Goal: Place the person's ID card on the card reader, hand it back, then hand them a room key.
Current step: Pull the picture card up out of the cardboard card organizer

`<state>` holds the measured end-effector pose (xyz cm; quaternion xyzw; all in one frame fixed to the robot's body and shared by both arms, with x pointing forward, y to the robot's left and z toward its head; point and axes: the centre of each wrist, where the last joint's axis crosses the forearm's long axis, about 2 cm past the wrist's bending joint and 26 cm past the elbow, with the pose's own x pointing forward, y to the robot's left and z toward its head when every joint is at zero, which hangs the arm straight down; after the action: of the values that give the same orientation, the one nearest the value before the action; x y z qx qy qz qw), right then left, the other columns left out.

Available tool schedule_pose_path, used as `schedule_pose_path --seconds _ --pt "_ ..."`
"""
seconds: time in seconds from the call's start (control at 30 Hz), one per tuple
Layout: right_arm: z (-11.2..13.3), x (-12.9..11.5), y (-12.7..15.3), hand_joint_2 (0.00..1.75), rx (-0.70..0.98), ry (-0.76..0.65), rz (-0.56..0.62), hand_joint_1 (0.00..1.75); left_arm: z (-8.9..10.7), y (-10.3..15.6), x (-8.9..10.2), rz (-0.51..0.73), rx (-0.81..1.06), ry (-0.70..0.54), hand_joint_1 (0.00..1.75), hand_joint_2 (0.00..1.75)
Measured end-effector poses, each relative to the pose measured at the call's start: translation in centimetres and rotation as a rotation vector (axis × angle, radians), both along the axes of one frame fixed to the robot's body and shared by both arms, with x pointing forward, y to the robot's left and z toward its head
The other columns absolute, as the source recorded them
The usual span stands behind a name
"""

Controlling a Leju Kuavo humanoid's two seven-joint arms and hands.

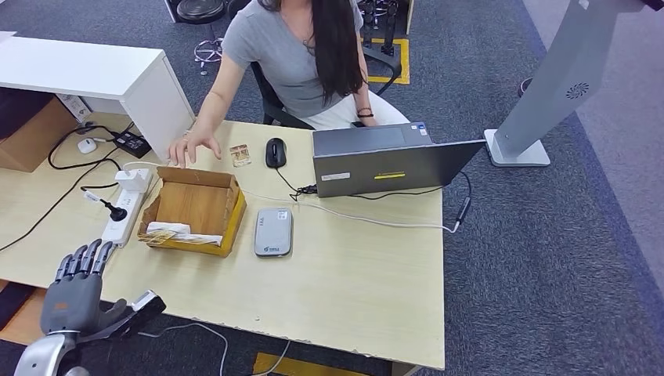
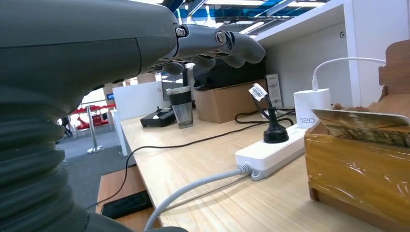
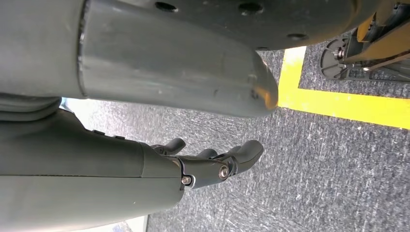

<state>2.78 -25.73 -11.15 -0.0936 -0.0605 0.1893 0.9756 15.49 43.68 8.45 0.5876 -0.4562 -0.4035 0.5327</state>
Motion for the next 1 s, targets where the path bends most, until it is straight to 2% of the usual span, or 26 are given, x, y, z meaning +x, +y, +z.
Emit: schedule_pose_path --seconds 0.2,0.4,0.53,0.67,1.0 --pt "0.0 0.3 0.1 0.00 0.007 -0.004 0.033 0.00 -0.3 -1.4 3.2 -0.013 -0.021 -0.030 0.00 1.75" --pt "0.1 0.6 0.2 0.00 0.011 -0.009 0.061 0.00 0.1 -4.3 7.2 -0.091 -0.037 -0.057 0.00 1.75" --pt "0.1 0.6 0.2 0.00 0.009 -0.007 0.066 0.00 0.6 -5.8 8.9 -0.131 -0.044 -0.071 0.00 1.75" --pt "0.1 0.7 0.1 0.00 0.008 -0.006 0.069 0.00 1.0 -6.6 9.8 -0.162 -0.044 -0.080 0.00 1.75" --pt "0.1 0.7 0.0 0.00 0.006 -0.007 0.078 0.00 1.3 -7.5 10.6 -0.195 -0.044 -0.083 0.00 1.75"
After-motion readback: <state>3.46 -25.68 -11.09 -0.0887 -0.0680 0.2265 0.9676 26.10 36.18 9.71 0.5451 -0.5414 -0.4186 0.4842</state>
